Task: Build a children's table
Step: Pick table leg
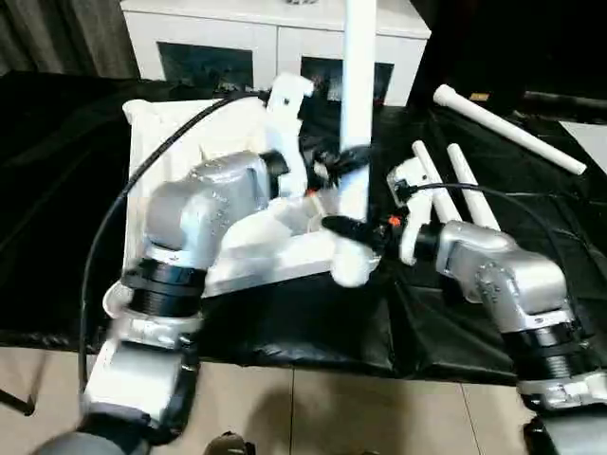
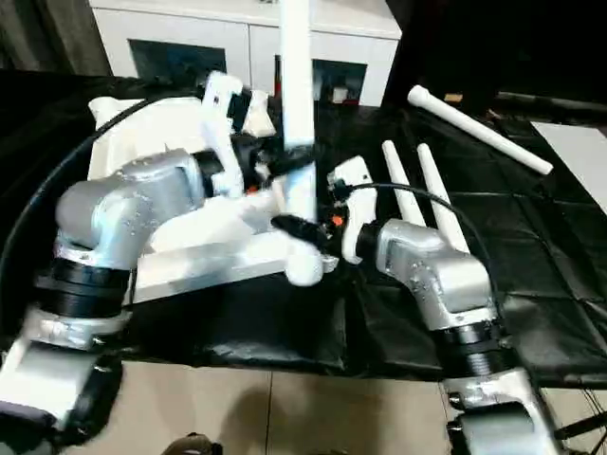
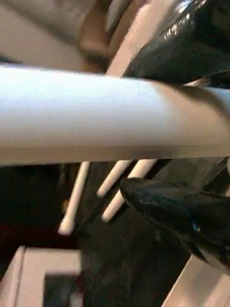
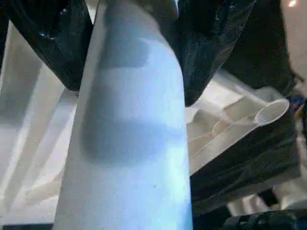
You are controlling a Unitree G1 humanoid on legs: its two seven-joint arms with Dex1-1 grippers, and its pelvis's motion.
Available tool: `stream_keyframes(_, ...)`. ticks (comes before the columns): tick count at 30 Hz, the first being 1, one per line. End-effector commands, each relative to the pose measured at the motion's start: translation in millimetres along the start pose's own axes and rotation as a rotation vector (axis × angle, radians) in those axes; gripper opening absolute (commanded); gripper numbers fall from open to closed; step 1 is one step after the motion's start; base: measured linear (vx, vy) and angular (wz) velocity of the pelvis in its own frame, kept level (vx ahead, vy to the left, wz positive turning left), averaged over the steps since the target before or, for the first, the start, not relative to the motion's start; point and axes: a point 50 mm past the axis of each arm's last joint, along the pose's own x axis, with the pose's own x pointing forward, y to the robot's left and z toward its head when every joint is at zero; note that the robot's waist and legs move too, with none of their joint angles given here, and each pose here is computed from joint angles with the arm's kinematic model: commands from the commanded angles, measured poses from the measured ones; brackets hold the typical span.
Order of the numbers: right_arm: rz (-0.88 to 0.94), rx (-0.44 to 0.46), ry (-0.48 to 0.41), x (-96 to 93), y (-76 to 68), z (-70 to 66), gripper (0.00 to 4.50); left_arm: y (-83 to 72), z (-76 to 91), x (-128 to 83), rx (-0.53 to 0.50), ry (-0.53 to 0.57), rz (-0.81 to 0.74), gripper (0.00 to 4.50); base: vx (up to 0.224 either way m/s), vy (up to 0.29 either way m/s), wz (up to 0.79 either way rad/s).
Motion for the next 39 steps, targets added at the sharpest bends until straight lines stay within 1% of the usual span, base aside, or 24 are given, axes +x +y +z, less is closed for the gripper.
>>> stream_keyframes(1,-0.028,-0.034,-0.037,-0.6,-3.2,11.5,1.84,0.5,5.0,-2.1,0.014,-0.031,0.034,3.3,0.0,0.0,0.0)
stream_keyframes(3,-0.032,-0.042,-0.038,2.6,-1.9,11.4,1.83,-2.2,5.1,-0.7,0.008,-0.036,0.036,3.32,0.0,0.0,0.0)
stream_keyframes(4,-0.033,-0.046,-0.038,4.6,-1.0,11.6,1.83,-4.0,4.1,0.2,0.003,-0.032,0.034,3.05,0.0,0.0,0.0)
stream_keyframes(7,-0.037,-0.048,-0.043,8.0,-0.3,12.8,1.83,-6.5,0.9,1.2,-0.017,-0.019,0.032,2.92,0.0,0.0,0.0)
stream_keyframes(10,-0.041,-0.049,-0.048,9.3,-0.6,13.9,1.83,-6.4,-0.3,1.2,-0.026,-0.017,0.047,2.53,0.0,0.0,0.0)
stream_keyframes(11,-0.05,-0.049,-0.054,10.1,-1.5,14.9,1.83,-4.2,-0.3,0.9,-0.035,-0.022,0.076,2.53,0.0,0.0,0.0)
stream_keyframes(14,-0.055,-0.05,-0.057,10.4,-2.3,15.4,1.83,-2.4,0.3,0.5,-0.041,-0.028,0.085,2.43,0.0,0.0,0.0)
stream_keyframes(15,-0.057,-0.05,-0.057,10.5,-2.6,15.6,1.83,-2.0,0.5,0.3,-0.044,-0.029,0.084,2.17,0.0,0.0,0.0)
stream_keyframes(16,-0.058,-0.051,-0.058,10.6,-2.7,15.7,1.83,-1.9,0.5,0.3,-0.046,-0.029,0.084,2.1,0.0,0.0,0.0)
stream_keyframes(19,-0.061,-0.052,-0.059,10.6,-3.1,16.0,1.83,-1.2,0.8,-0.2,-0.049,-0.029,0.096,2.04,0.0,0.0,0.0)
stream_keyframes(20,-0.063,-0.053,-0.059,10.7,-3.4,16.1,1.83,-0.7,1.0,-0.4,-0.052,-0.03,0.104,1.92,0.0,0.0,0.0)
stream_keyframes(22,-0.063,-0.054,-0.06,10.8,-3.5,16.2,1.83,-0.8,1.3,-0.4,-0.052,-0.03,0.101,1.84,0.0,0.0,0.0)
stream_keyframes(30,-0.07,-0.074,-0.06,10.5,-3.8,17.0,1.83,-4.4,4.0,0.1,-0.076,-0.034,0.059,1.81,0.0,0.0,0.0)
stream_keyframes(31,-0.045,-0.063,-0.067,10.1,-1.9,18.0,1.83,-4.7,4.8,0.2,-0.081,-0.035,0.054,1.81,0.0,0.0,0.0)
stream_keyframes(32,-0.011,-0.049,-0.079,8.9,0.4,19.5,2.39,-5.4,5.7,0.2,-0.087,-0.029,0.039,1.81,0.0,0.0,0.0)
stream_keyframes(33,-0.004,-0.046,-0.081,8.5,0.8,19.9,2.53,-5.6,5.8,0.1,-0.087,-0.027,0.034,1.81,0.0,0.0,0.0)
stream_keyframes(35,0.025,-0.038,-0.088,5.5,2.0,21.5,2.61,-6.8,6.0,-0.2,-0.094,-0.01,0.005,1.81,0.0,0.0,0.0)
stream_keyframes(36,0.028,-0.038,-0.088,5.0,2.1,21.7,2.73,-7.0,5.9,-0.3,-0.095,-0.007,0.001,1.81,0.0,0.0,0.0)
stream_keyframes(37,0.055,-0.018,-0.091,0.5,1.8,23.5,2.86,-7.1,6.4,-0.7,-0.106,0.006,-0.015,1.81,0.0,0.0,0.0)
stream_keyframes(38,0.076,-0.006,-0.093,-3.9,1.1,25.1,2.86,-7.4,6.7,-1.0,-0.118,0.018,-0.034,1.81,0.0,0.0,0.0)
stream_keyframes(39,0.076,-0.006,-0.093,-3.9,1.1,25.1,2.99,-7.4,6.7,-1.0,-0.118,0.018,-0.034,1.81,0.0,0.0,0.0)
